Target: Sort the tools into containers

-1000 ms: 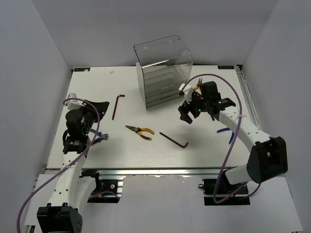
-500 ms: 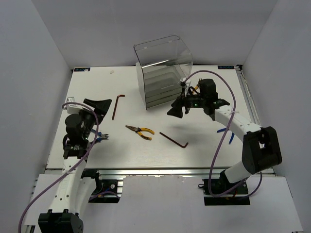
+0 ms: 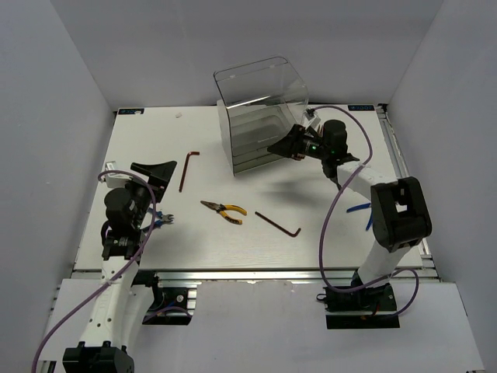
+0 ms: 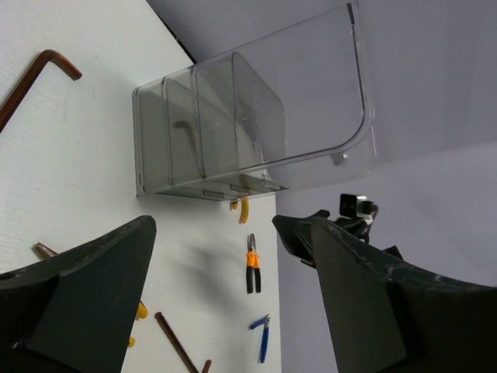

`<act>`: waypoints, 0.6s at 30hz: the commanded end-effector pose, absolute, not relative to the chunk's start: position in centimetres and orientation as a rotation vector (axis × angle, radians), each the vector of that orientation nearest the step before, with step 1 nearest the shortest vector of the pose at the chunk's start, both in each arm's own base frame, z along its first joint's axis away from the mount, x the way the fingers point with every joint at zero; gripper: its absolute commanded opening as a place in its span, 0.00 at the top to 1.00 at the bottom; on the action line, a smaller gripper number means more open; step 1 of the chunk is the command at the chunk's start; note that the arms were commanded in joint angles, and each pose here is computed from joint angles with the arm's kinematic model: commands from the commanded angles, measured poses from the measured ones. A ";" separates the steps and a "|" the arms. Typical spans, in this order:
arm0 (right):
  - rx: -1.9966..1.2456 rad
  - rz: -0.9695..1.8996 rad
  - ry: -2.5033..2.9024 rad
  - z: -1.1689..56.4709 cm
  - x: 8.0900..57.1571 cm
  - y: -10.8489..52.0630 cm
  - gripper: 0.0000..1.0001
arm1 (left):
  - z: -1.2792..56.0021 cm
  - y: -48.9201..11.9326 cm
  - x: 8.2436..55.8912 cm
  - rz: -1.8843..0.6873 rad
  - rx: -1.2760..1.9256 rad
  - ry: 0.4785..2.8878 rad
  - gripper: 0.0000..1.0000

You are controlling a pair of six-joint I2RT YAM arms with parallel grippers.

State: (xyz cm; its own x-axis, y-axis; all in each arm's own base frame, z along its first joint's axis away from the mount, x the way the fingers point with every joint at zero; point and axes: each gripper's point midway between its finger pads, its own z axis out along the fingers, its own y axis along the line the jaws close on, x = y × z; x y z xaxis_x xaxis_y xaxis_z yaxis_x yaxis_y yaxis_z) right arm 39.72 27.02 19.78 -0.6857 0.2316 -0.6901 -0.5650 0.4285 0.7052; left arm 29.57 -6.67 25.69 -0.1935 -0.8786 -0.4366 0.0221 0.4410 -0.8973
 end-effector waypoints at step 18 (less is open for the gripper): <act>0.313 1.383 1.870 19.1 47.7 25.4 0.43 | 26.3 -5.7 30.6 -0.965 -0.855 1.500 0.09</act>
State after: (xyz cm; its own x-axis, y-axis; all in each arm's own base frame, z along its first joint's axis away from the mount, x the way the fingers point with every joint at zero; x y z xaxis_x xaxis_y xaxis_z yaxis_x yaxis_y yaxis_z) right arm 45.81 25.36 15.29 -0.7344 0.5518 -0.3951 -0.1586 0.4265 0.8905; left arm 30.38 -5.90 24.68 -0.1662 -0.9022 -0.3980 -0.0428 0.4098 -0.9112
